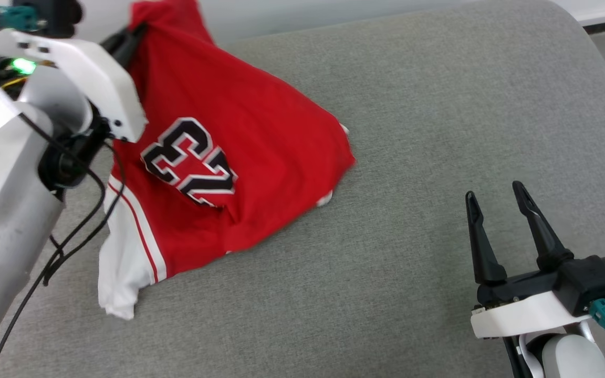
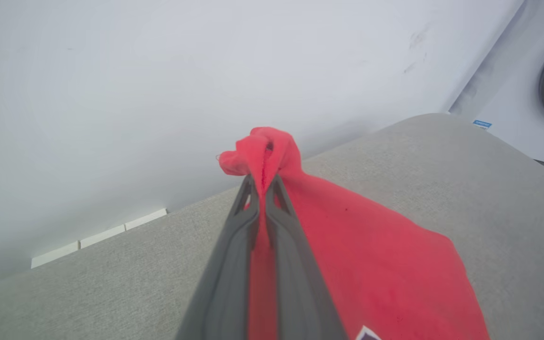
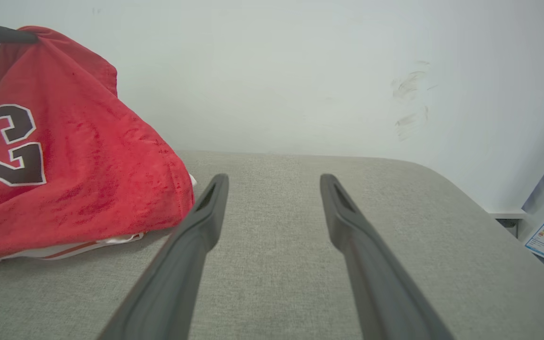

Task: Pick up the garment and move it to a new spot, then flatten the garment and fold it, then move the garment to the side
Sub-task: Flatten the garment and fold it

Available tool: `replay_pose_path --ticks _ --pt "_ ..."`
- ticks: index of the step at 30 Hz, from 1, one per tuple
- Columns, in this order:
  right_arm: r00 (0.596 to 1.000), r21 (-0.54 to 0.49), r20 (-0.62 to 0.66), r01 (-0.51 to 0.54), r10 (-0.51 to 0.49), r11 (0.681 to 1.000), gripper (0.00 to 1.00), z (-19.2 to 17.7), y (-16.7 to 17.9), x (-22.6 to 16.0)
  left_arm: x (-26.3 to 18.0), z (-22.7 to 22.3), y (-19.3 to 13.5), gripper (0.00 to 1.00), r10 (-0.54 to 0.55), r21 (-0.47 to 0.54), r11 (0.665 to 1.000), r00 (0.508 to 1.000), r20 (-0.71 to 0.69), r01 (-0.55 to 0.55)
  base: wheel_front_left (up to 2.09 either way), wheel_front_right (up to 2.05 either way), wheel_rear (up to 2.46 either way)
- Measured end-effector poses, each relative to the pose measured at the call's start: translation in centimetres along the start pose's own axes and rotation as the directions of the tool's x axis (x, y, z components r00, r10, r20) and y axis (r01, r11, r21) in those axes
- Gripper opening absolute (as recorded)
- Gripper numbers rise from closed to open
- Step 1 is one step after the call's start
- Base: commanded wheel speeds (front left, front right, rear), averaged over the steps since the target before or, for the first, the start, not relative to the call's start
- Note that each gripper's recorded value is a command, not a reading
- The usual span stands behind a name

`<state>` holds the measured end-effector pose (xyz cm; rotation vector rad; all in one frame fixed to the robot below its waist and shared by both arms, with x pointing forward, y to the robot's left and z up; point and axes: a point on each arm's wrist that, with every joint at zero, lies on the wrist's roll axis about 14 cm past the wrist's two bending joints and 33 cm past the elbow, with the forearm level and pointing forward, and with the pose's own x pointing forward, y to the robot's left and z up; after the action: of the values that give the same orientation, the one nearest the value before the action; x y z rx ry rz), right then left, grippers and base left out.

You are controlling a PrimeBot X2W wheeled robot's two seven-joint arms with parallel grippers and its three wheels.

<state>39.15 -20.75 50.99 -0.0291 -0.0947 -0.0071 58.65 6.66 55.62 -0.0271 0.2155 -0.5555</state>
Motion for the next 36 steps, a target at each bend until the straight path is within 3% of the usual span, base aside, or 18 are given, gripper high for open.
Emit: replay_pose_path --ticks 5,6,7,12,18,25,29,36 --pt "0.999 0.001 0.002 -0.035 0.035 0.999 1.00 0.0 1.2 0.3 -2.1 -1.9 5.0 0.00 0.199 0.023 0.980 0.980 0.007 -0.200 0.00 0.00 0.00" --pt "0.999 0.003 0.002 -0.042 0.042 0.999 1.00 0.0 1.4 0.3 -2.4 -2.8 5.5 0.46 0.221 0.030 0.975 0.975 -0.014 -0.220 0.00 0.00 0.00" --pt "0.999 0.004 0.002 -0.047 0.047 0.999 1.00 -0.1 1.6 0.4 -2.8 -4.1 5.9 1.00 0.236 0.045 0.971 0.971 -0.046 -0.234 0.00 0.00 0.00" --pt "0.998 0.003 0.004 -0.063 0.063 0.998 1.00 -0.1 2.1 0.6 -4.0 -7.8 5.4 1.00 0.213 0.106 0.974 0.970 -0.119 -0.200 0.00 0.00 0.00" --pt "0.997 -0.002 0.019 -0.070 0.070 0.998 1.00 0.4 2.3 0.8 -5.0 -5.0 3.9 1.00 0.147 0.143 0.977 0.985 0.089 -0.158 0.00 0.00 0.00" --pt "0.995 -0.009 0.055 -0.082 0.083 0.997 1.00 1.5 2.7 0.9 -9.2 0.0 2.0 1.00 0.118 0.209 0.960 0.945 0.306 -0.187 0.00 0.00 0.00" --pt "0.992 -0.018 0.076 -0.103 0.105 0.994 1.00 2.2 3.4 1.0 -13.7 0.9 0.9 1.00 0.162 0.220 0.938 0.901 0.401 -0.267 0.00 0.00 0.00" --pt "0.983 -0.027 0.109 -0.147 0.149 0.989 1.00 3.4 4.9 0.9 -21.1 -1.3 -0.1 1.00 0.317 0.104 0.910 0.837 0.446 -0.400 0.00 0.00 0.00"
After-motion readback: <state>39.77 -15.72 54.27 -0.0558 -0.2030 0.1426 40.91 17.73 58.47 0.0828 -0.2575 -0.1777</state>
